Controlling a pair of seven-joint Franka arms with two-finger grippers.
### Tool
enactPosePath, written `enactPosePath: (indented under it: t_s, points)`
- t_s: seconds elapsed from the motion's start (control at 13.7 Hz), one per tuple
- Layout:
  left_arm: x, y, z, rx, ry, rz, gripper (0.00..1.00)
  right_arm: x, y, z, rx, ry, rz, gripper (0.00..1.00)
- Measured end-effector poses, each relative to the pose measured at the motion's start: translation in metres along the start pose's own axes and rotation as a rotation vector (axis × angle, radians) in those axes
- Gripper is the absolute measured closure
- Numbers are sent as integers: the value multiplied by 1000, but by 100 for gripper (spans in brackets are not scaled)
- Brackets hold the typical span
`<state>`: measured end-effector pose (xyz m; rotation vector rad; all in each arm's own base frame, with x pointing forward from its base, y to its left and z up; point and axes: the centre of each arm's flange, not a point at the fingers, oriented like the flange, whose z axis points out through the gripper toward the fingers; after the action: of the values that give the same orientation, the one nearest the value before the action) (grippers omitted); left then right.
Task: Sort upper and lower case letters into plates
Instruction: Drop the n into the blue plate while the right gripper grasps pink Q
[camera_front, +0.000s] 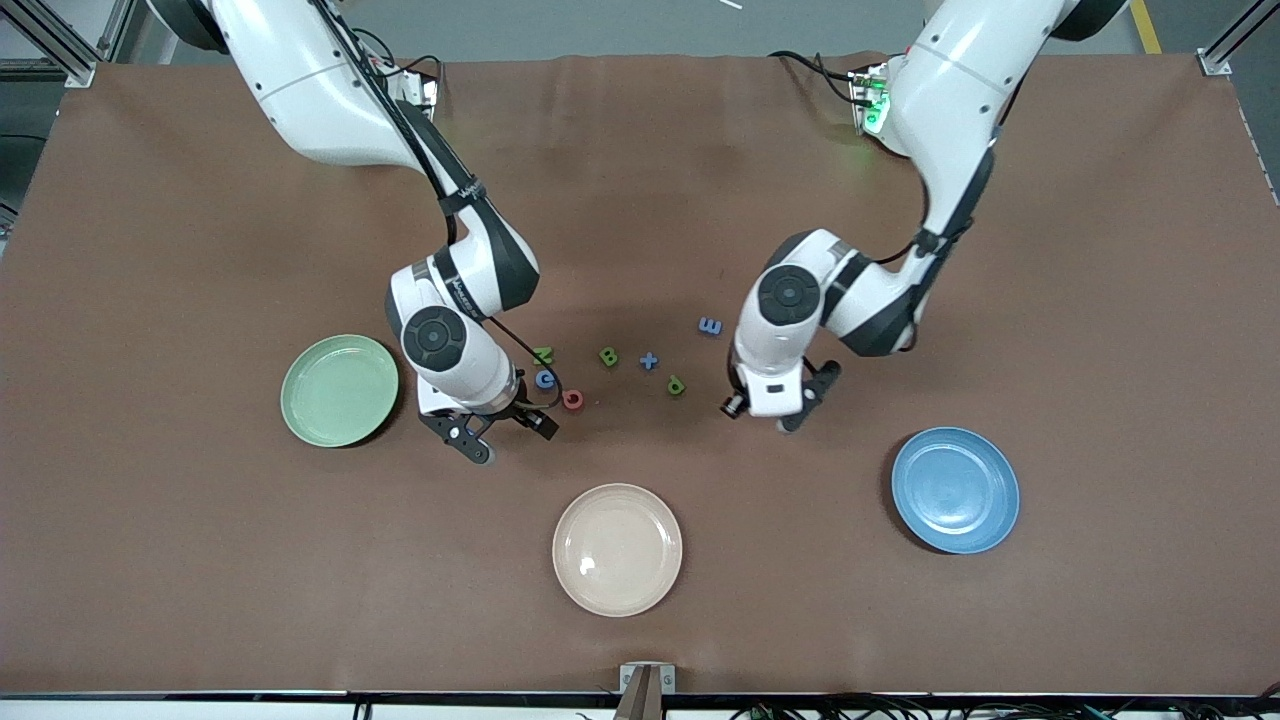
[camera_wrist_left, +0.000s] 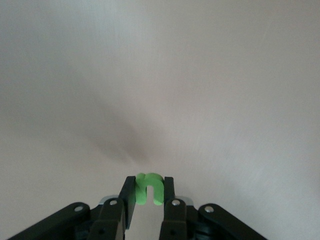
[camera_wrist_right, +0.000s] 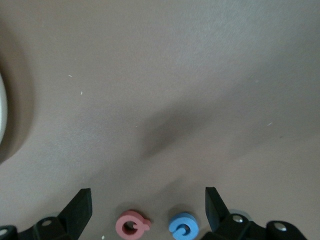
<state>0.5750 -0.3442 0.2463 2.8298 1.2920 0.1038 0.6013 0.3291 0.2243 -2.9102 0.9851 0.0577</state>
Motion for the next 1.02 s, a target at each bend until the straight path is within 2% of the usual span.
enactPosePath:
  t_s: [0.22, 0.44, 0.8, 1.02]
  points:
    - [87, -18, -27, -6, 31, 74, 74, -19, -12, 14, -19, 25, 42, 2]
    - [171, -53, -23, 18, 35, 163, 74, -37, -20, 25, -38, 49, 61, 3]
    - [273, -110, -6, 46, 20, 350, 74, -58, -33, 47, -52, 59, 95, 6]
    - [303, -129, 17, 52, 0, 391, 74, -66, -38, 54, -54, 58, 130, 9]
